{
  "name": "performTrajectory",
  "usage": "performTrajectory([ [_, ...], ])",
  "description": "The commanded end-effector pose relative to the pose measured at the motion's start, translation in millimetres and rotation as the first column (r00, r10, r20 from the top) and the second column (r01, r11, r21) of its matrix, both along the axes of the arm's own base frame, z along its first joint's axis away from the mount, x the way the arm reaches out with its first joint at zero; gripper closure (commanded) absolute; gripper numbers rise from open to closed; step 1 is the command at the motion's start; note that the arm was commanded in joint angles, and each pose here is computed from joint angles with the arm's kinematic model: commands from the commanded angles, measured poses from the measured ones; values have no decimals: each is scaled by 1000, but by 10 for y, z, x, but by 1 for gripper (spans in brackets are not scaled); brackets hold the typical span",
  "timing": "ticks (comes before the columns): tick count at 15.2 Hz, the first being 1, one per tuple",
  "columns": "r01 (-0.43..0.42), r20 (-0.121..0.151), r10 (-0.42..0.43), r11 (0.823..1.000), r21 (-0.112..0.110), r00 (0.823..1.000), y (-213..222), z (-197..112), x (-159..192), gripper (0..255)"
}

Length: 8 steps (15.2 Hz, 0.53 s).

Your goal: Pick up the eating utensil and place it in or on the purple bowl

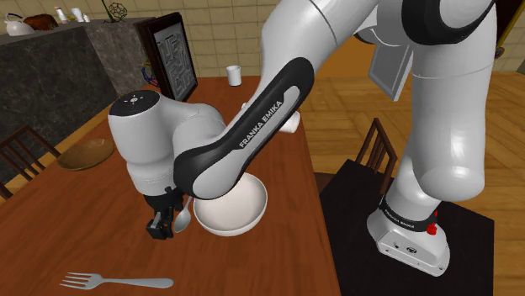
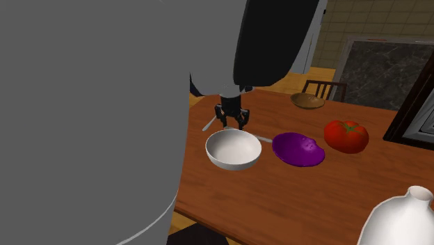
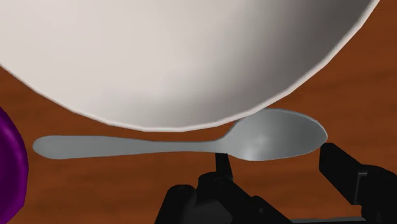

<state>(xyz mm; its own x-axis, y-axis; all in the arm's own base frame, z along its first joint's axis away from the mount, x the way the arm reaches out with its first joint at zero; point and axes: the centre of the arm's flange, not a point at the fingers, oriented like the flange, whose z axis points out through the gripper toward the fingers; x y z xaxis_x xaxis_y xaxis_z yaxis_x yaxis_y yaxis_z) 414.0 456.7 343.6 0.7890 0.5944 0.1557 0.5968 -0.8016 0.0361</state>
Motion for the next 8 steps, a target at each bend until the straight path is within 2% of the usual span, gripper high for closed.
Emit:
performTrajectory([
  [1, 0, 0, 0, 1000, 0, 1000, 4, 115, 1, 255],
  [8, 0, 0, 0, 1000, 0, 1000, 4, 484, 1, 255],
])
